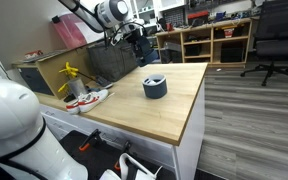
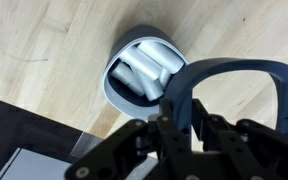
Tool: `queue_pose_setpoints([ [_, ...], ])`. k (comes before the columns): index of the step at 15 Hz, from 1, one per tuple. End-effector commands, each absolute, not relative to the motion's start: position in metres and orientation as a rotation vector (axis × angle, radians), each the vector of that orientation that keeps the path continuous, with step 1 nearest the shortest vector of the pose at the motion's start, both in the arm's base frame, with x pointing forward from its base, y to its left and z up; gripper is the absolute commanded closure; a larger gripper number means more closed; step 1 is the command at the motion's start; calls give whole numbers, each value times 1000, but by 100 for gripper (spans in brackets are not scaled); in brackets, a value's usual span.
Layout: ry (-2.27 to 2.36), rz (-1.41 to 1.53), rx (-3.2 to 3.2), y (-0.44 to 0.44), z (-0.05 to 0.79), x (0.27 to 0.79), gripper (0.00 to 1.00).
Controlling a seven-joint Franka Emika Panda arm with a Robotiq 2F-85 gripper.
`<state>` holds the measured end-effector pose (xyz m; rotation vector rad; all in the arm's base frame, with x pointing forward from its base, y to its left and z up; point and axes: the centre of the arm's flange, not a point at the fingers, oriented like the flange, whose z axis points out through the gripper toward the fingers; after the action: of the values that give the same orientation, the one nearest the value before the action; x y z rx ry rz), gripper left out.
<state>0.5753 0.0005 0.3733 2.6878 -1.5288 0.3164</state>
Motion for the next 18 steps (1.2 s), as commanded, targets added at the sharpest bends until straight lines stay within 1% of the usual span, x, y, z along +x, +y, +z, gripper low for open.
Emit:
queue_pose_setpoints([
  [1, -1569, 268, 2704, -1, 375, 565, 94],
  [6, -1745, 227, 2658, -12, 378, 551, 94],
  [14, -2083, 291, 2410, -43, 379, 523, 94],
  [18, -2197, 300, 2328, -46, 364, 519, 94],
])
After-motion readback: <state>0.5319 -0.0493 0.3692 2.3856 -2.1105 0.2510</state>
